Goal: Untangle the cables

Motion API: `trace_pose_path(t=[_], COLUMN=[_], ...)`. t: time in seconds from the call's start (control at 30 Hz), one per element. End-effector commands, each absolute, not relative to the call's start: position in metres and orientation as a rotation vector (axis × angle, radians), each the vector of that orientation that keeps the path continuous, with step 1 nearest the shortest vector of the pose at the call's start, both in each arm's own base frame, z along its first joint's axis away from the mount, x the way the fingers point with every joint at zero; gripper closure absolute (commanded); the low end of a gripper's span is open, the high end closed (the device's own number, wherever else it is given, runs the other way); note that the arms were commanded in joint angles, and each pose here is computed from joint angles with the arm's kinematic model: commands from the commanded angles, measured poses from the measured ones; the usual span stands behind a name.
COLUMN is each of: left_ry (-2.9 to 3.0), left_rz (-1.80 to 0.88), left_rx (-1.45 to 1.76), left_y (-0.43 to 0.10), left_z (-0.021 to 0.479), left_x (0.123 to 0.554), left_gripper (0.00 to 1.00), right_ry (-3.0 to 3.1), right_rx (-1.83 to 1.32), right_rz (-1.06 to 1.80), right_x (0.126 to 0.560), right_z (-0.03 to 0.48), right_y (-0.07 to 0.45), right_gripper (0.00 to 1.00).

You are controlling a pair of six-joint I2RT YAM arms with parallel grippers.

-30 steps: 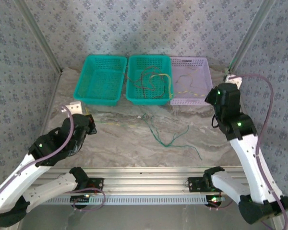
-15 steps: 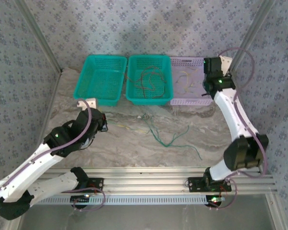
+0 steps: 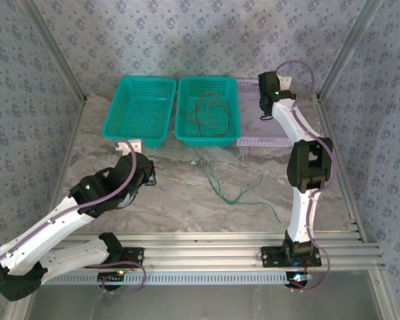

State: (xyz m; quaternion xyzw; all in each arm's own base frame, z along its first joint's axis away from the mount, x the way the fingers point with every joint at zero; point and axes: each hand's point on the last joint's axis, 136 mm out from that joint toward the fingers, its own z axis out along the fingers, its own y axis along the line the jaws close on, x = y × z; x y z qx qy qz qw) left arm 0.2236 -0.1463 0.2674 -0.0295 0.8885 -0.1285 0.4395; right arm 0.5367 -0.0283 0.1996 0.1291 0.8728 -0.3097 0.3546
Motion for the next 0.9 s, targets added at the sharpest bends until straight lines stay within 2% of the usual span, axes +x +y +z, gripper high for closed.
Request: trace_pose_path(t=[0.0, 0.43, 0.63, 0.87], left_ry=[2.2, 2.228, 2.243, 2.242], left_rz=[-0.331, -0.343, -0.346, -0.352], left_rx=[-0.089, -0.081, -0.069, -0.062], left_y=[-0.15, -0.157, -0.163, -0.169], left_z=[0.265, 0.249, 0.243, 0.242], left_x=[0.225, 0.221, 0.221, 0.222], left_gripper=[1.0, 1.0, 1.0, 1.0], right_ry=[2.341, 2.654, 2.726, 2.712], right_rx=[0.227, 0.124, 0.116, 0.165], right_rz=[-0.873, -0.798, -0.723, -0.592], right_x=[0.539, 0.535, 0.534, 0.535], right_z=[0.181, 0.096, 0.087, 0.114], right_y=[-0.017, -0.004, -0.001, 0.002], right_gripper=[1.0, 1.0, 1.0, 0.77])
